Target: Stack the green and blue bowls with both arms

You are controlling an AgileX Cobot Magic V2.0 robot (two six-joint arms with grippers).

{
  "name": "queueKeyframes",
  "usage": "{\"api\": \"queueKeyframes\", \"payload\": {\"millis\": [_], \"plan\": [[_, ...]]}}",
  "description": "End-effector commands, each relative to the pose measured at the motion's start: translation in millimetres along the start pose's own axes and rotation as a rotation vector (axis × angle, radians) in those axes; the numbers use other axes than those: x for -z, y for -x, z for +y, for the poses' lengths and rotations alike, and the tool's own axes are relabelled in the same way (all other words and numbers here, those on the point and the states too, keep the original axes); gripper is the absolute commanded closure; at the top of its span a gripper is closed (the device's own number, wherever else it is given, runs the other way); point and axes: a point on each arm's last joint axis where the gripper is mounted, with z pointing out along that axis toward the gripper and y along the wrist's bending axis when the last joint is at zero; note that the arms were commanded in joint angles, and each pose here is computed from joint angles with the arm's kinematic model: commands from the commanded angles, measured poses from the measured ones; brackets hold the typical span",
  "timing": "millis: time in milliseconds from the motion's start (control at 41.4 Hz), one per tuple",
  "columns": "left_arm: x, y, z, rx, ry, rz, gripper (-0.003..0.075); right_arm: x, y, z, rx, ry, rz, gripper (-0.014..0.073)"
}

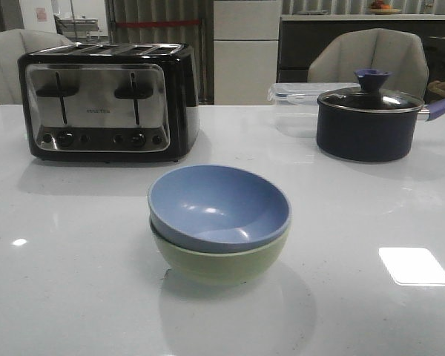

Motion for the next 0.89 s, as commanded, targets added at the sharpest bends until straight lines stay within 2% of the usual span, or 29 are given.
{"api": "queueKeyframes", "payload": {"millis": [0,507,604,676,869], "plan": [[5,14,0,0.011,-0.005,-0.099,0.0627,6,13,0,0.013,-0.003,-0.088,0.0538],[7,12,0,0.011,-0.004,-0.113,0.0627,6,13,0,0.013,-0.003,-0.088,0.0538],[13,5,4,0.025,0.035,-0.14,0.0627,6,13,0,0.013,-0.003,-0.088,0.0538],[17,-4,10,0.036,0.097,-0.177,0.0627,6,13,0,0.013,-0.003,-0.088,0.0538],[22,-35,19,0.091,0.263,-0.498,0.0627,6,13,0,0.013,-0.003,-0.089,0.0538]]}}
